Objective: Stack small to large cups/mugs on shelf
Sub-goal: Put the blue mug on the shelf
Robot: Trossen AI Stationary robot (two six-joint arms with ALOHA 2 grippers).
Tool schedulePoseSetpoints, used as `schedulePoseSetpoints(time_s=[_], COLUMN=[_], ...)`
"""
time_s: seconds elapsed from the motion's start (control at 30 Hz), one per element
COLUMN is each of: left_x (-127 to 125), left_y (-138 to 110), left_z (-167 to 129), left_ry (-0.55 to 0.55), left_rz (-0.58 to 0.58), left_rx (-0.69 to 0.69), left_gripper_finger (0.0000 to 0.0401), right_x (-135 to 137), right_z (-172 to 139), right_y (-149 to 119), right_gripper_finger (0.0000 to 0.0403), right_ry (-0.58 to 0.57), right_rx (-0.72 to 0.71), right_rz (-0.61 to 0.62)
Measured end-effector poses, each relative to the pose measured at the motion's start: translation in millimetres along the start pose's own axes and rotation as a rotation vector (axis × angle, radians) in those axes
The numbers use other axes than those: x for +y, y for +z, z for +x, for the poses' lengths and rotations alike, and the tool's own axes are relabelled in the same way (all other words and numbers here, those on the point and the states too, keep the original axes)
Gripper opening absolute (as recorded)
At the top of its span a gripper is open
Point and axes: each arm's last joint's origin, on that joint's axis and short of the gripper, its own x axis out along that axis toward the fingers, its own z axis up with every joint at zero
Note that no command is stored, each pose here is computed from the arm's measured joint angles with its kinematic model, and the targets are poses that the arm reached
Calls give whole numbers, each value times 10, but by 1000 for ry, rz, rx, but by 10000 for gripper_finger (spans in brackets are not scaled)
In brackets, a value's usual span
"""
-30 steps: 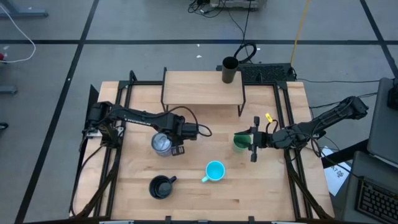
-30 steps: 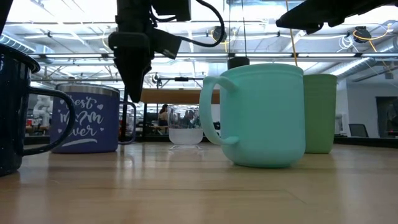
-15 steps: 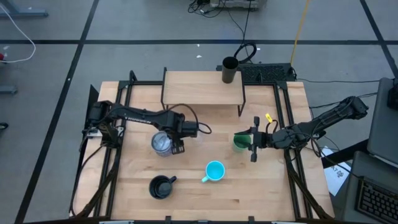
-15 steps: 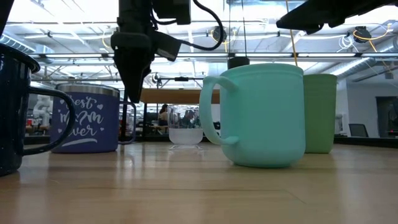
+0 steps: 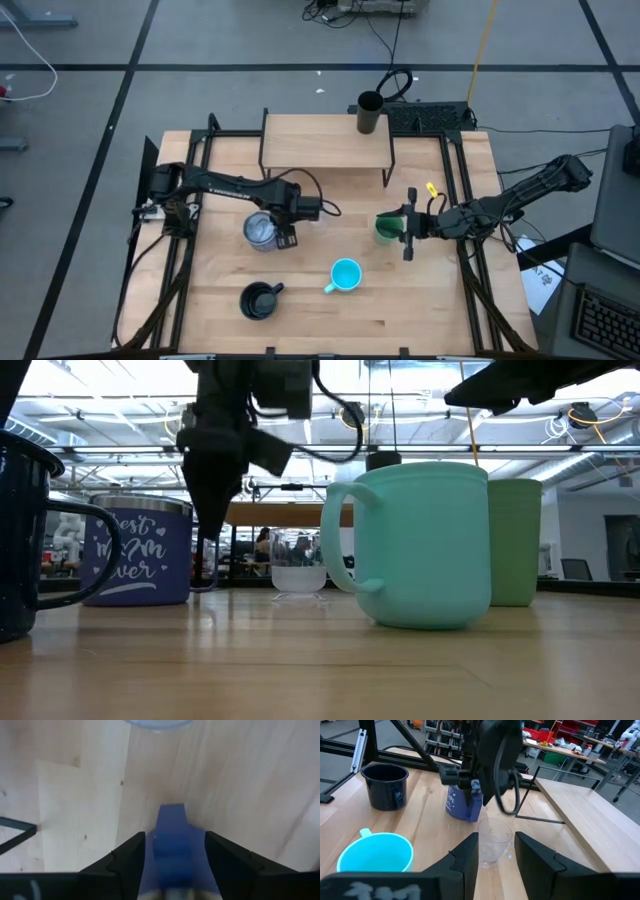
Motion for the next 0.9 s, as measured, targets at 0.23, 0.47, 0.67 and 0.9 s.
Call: schedulePoseSetpoints(time_s=[0.23, 0.47, 0.67, 0.9], left_x=[2, 2, -7, -75], left_y=[6, 2, -10, -70], left_z=[59, 57, 42, -96], left_ry=[13, 6, 6, 35], left_rz=[5, 19, 30, 40], left_rx=[32, 38, 37, 61], left_gripper_finger=[188, 91, 91, 91], right_x=[6, 6, 6, 10], right_z=[0, 0, 0, 10], right_y=[0, 1, 1, 18], right_gripper_finger=[116, 116, 116, 116], right_ry=[19, 20, 20, 18], right_rx=[-1, -2, -2, -19], right_rz=[-3, -3, 0, 19])
